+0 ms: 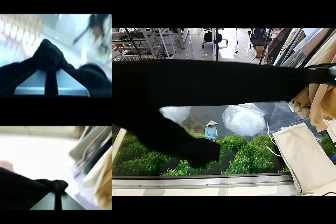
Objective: Fold the clothes and pants, and hang the long-sleeved shirts on hangers.
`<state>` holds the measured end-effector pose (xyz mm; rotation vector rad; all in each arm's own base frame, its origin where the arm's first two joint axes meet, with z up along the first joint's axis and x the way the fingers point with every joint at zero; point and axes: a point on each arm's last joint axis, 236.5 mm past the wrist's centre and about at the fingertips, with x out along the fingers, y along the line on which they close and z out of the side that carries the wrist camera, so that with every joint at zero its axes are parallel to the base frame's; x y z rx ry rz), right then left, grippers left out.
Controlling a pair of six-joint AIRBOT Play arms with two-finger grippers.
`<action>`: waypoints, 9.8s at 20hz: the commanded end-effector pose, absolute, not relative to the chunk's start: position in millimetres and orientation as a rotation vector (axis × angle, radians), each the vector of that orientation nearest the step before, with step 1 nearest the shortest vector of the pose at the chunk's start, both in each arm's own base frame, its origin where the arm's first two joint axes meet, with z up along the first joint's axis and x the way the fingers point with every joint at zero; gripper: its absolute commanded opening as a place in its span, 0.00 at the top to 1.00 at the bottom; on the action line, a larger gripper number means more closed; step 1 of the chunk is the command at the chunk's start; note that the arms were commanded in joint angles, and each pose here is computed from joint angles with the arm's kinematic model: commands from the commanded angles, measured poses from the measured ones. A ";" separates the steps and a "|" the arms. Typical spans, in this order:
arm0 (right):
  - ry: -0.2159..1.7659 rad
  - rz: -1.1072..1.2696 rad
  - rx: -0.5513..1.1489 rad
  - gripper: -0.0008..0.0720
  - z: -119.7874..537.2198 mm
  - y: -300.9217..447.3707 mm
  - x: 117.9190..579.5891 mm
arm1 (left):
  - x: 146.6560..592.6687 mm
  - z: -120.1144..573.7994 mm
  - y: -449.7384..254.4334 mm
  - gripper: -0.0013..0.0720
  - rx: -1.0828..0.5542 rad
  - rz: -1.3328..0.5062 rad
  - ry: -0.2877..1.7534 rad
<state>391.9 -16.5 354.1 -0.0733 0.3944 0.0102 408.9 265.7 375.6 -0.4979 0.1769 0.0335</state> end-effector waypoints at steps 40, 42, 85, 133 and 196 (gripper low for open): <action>1.562 1.152 0.271 0.27 20.0 257.6 323.9 | 329.6 -48.4 354.8 0.04 -0.818 0.479 1.218; 1.574 1.130 0.232 0.27 -11.2 304.8 301.5 | 327.2 -63.9 345.8 0.04 -0.831 0.442 1.271; 1.410 0.247 0.742 0.21 -38.0 89.4 374.1 | 400.5 -65.3 280.9 0.11 -1.060 0.190 1.159; 1.382 0.001 0.802 0.35 -98.6 86.5 336.0 | 347.7 -10.1 324.0 0.95 -0.871 0.278 1.109; 1.362 0.464 0.501 0.34 -23.3 77.4 517.3 | 399.5 -18.4 345.3 0.11 -1.094 0.141 0.904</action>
